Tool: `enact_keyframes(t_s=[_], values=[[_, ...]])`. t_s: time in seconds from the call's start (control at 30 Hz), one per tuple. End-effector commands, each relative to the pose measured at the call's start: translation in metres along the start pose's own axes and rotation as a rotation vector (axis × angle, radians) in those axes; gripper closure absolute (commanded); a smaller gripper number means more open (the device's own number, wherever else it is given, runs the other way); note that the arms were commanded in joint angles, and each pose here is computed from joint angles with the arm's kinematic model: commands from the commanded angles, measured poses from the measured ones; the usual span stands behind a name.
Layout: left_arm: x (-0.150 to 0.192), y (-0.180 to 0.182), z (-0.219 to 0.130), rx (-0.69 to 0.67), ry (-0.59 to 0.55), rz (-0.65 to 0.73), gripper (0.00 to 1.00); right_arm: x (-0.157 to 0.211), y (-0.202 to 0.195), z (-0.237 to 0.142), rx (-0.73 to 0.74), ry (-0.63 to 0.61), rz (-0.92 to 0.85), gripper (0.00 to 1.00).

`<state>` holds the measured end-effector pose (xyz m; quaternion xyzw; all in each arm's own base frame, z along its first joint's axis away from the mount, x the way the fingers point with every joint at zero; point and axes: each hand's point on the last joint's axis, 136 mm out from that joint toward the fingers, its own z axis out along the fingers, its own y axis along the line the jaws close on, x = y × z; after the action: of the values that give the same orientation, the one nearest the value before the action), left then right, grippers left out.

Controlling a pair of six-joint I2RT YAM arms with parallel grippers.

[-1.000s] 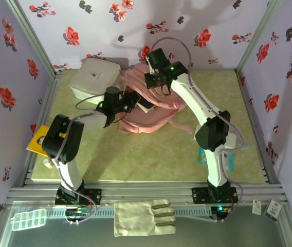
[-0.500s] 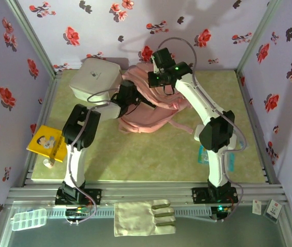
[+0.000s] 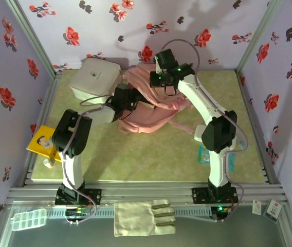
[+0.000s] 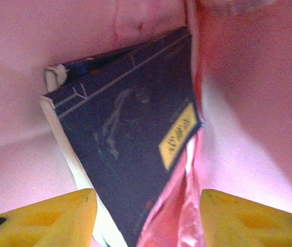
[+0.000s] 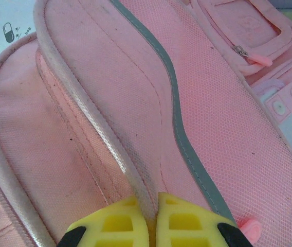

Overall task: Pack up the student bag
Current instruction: Place the book in the student bag, then close the student bag at the top-center of the table.

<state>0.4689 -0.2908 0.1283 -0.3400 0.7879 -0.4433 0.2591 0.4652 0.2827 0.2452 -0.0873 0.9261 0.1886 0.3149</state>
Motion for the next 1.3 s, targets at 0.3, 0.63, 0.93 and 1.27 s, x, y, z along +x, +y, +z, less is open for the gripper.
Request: enact_keyframes(t_s=[0.3, 0.63, 0.93, 1.27], values=[[0.001, 0.028, -0.094, -0.127, -0.058, 0.119, 0.38, -0.034, -0.002, -0.030, -0.036, -0.149, 0.055, 0.96], [-0.041, 0.092, -0.186, -0.389, -0.180, 0.310, 0.23, 0.023, -0.005, 0.012, -0.046, 0.018, -0.032, 0.91], [-0.123, 0.135, -0.272, -0.578, -0.381, 0.296, 0.14, 0.076, 0.023, 0.040, -0.131, 0.154, -0.129, 0.67], [-0.172, 0.183, -0.309, -0.769, -0.420, 0.256, 0.10, 0.067, 0.054, 0.028, -0.273, 0.047, -0.105, 0.35]])
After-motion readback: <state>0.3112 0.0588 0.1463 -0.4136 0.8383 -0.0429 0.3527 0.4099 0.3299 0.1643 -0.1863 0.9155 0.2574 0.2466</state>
